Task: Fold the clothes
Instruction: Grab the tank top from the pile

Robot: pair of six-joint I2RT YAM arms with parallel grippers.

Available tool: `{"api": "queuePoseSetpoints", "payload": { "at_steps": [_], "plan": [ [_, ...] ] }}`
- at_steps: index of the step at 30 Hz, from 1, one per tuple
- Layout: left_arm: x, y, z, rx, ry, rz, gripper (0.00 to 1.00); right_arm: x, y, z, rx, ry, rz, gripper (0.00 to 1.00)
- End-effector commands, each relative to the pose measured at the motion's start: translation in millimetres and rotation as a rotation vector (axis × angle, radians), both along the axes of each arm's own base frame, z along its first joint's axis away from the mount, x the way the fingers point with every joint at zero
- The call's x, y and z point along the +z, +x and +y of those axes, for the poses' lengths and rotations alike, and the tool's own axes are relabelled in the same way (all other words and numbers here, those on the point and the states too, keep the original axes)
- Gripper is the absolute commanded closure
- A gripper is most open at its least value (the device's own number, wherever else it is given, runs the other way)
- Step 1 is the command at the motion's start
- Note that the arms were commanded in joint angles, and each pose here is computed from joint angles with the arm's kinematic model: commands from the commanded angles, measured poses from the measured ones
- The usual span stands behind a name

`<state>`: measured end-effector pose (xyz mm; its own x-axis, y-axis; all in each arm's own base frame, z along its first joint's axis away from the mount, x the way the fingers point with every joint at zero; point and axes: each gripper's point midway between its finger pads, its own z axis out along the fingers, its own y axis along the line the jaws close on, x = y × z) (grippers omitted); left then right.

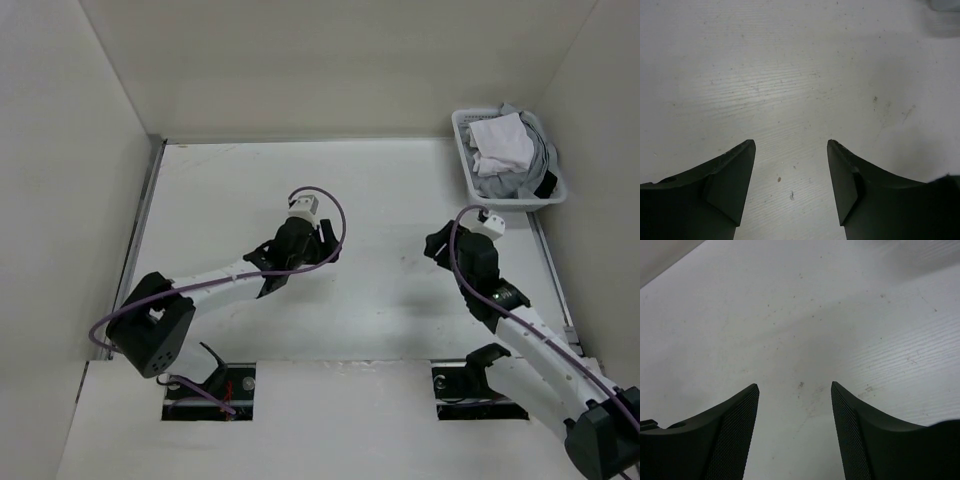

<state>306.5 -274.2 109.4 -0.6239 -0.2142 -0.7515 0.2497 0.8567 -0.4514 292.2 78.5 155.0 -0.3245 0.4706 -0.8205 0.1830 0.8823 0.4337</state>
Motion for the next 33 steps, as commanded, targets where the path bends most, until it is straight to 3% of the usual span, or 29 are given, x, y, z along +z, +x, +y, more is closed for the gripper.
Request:
{"api": "queuePoseSetpoints", "payload": {
  "at_steps": [1,4,7,9,11,13,15,20,23,28,33],
  "plan": [
    [31,15,-17,-0.039,-0.072,-0.073,0.41,24,16,-2,-0.022,0.035,-0.09,0.37],
    [38,13,-28,-0.074,-0.104,-0.096,0.41,31,27,-4,-0.039,0.043,-0.1,0.44],
    [41,7,-38,-0.108,-0.117,-0.133,0.44,37,37,-5,-0.047,0.043,-0.108,0.64],
    [47,1,-42,-0.132,-0.128,-0.185,0.66,44,47,-12,-0.076,0.045,-0.114,0.9],
    [59,-5,-44,-0.146,-0.153,-0.237,0.9,55,61,-31,-0.14,0.047,-0.127,0.97],
    [71,-13,-46,-0.165,-0.172,-0.283,0.96,68,80,-57,-0.218,0.043,-0.145,0.97],
    [75,-16,-43,-0.16,-0.171,-0.316,0.94,75,104,-87,-0.294,0.032,-0.151,0.93],
    [66,-16,-33,-0.139,-0.169,-0.319,0.58,75,174,-152,-0.402,0.041,-0.131,0.68],
    [64,-14,-30,-0.13,-0.175,-0.313,0.49,67,213,-179,-0.411,0.064,-0.108,0.59],
    [54,-12,-32,-0.129,-0.16,-0.297,0.47,44,254,-193,-0.374,0.106,-0.054,0.51],
    [44,-9,-39,-0.139,-0.156,-0.276,0.46,28,274,-190,-0.329,0.126,-0.023,0.53]
  ]
}}
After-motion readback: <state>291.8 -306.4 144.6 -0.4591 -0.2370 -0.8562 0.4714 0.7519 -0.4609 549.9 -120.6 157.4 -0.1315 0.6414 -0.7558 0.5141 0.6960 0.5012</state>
